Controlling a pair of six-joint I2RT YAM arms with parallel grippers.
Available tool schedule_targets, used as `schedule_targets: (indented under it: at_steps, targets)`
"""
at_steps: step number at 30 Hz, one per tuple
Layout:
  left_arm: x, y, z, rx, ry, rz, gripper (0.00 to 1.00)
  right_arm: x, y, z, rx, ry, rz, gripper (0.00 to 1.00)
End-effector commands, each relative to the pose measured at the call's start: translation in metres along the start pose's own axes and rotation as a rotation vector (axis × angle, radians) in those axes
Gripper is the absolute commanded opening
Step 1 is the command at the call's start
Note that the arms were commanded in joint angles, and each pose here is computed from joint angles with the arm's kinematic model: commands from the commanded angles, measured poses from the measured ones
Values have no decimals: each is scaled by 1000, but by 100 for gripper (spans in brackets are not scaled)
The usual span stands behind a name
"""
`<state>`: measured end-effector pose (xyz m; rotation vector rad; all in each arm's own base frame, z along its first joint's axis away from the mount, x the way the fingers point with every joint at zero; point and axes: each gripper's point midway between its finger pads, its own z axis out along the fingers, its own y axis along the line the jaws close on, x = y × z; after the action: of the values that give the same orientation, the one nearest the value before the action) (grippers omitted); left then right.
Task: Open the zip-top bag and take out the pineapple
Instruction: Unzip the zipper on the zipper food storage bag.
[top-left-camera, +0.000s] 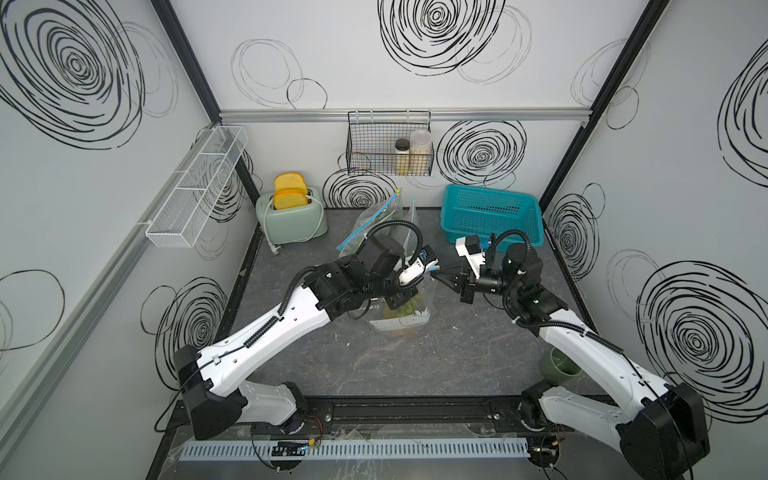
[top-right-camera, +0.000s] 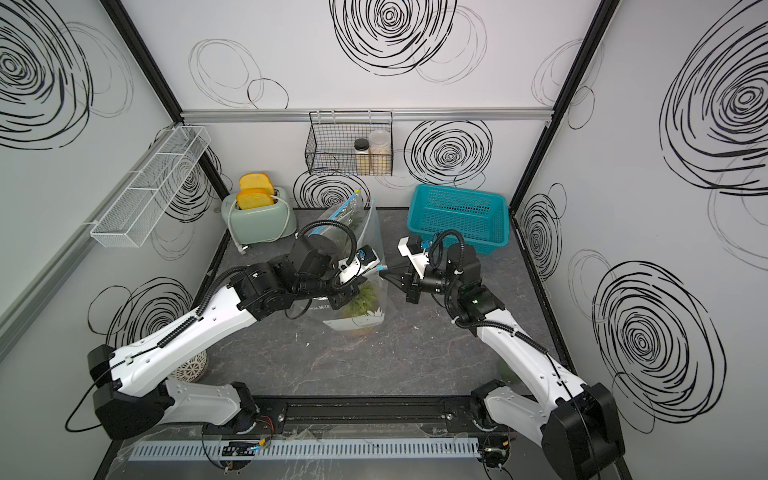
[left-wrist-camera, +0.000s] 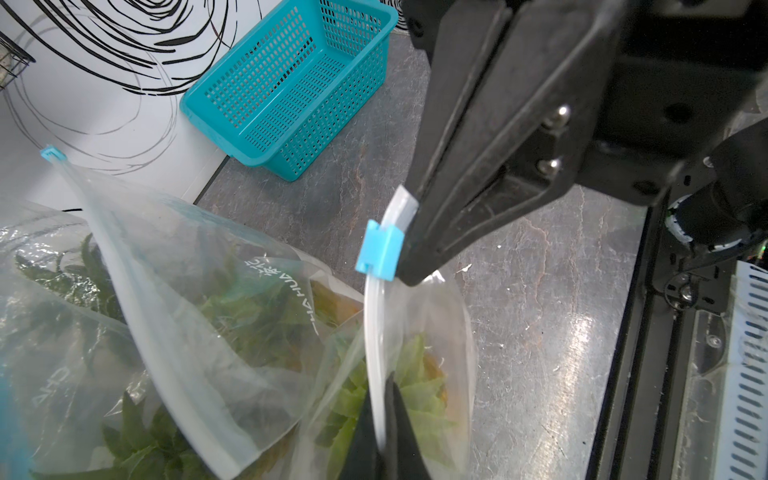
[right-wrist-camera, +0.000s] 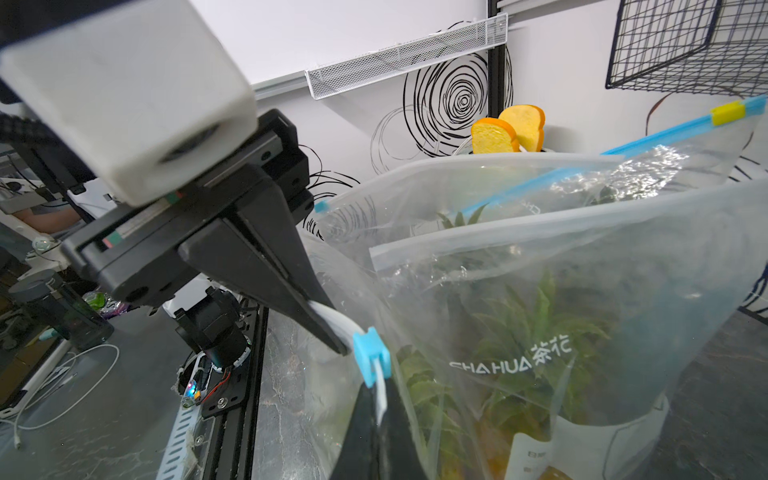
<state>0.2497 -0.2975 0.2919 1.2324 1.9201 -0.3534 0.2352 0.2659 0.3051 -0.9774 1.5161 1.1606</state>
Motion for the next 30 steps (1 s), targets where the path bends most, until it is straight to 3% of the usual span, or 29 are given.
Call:
schedule_targets:
  at_steps: [1,5,8,18,30]
  targets:
    - [-18,5,-9,-8,-64,-6,19,-21,14,-3,-22,-38,-77,0]
    - [-39,1,-19,43,-128,-3,38,-23,17,-4,-22,-27,-91,0]
    - [-55,-7,-26,107,-181,5,43,-22,18,-2,-24,-13,-99,0]
    - [-63,-11,-20,180,-204,3,41,-21,20,-1,-14,-6,-111,0]
    - [-56,-4,-4,165,-174,-23,39,-19,21,-2,-13,-3,-119,0]
